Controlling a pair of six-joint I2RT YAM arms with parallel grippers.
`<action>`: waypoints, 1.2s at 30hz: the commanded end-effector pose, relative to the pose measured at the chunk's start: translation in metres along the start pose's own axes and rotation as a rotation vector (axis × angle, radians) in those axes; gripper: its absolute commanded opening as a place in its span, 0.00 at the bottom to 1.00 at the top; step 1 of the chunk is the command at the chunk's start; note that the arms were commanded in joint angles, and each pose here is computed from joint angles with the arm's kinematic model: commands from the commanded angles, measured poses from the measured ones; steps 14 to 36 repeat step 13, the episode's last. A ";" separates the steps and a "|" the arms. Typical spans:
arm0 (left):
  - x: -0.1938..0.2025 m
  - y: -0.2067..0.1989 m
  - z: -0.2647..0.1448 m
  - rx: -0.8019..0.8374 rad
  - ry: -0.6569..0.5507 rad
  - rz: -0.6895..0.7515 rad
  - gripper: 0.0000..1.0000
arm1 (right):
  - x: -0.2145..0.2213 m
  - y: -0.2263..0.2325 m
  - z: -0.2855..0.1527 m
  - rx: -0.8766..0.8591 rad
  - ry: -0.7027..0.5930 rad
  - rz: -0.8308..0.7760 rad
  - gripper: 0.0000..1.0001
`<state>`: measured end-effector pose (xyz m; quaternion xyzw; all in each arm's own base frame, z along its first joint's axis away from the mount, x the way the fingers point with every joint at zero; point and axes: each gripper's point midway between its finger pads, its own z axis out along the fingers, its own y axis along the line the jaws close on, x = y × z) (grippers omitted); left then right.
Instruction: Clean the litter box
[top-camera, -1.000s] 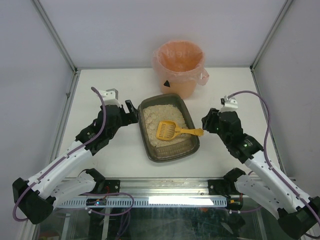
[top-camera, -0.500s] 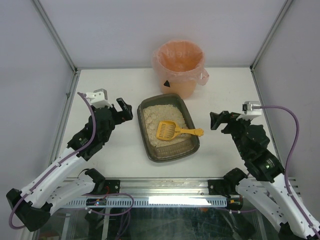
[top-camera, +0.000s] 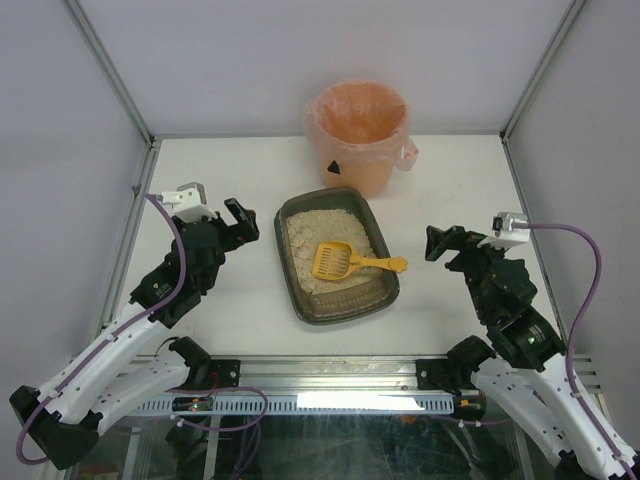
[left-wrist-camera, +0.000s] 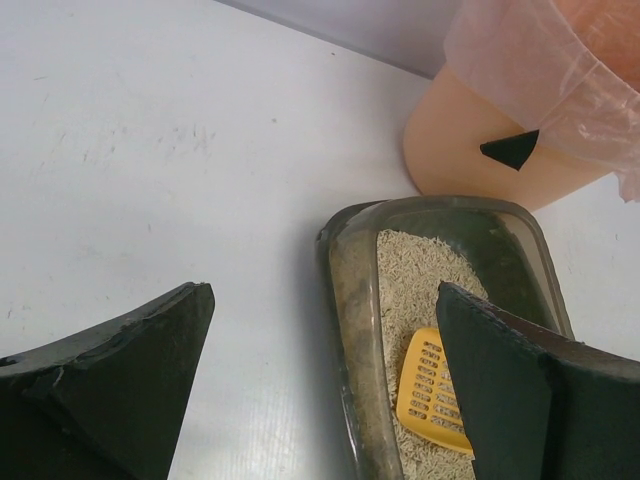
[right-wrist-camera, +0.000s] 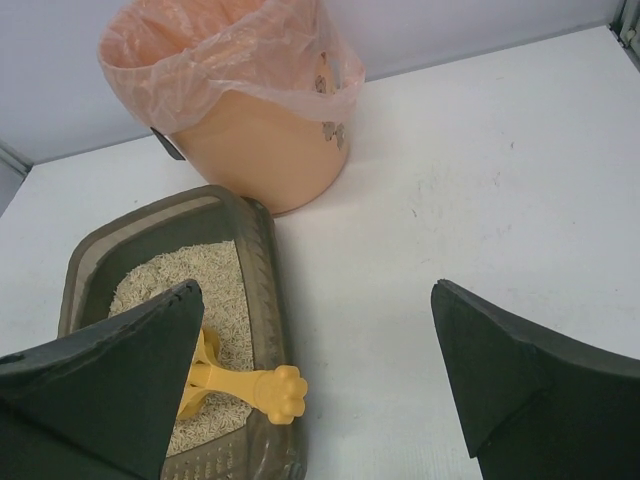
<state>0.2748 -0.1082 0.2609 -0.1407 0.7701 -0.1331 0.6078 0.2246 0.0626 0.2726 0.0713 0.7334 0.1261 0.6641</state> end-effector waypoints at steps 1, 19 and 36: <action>-0.014 -0.001 0.000 0.002 -0.056 -0.036 0.99 | -0.015 0.003 0.002 -0.004 -0.068 0.044 1.00; -0.015 0.000 0.003 -0.017 -0.063 -0.041 0.99 | -0.019 -0.004 0.002 0.042 -0.086 0.069 1.00; -0.015 0.000 0.003 -0.017 -0.063 -0.041 0.99 | -0.019 -0.004 0.002 0.042 -0.086 0.069 1.00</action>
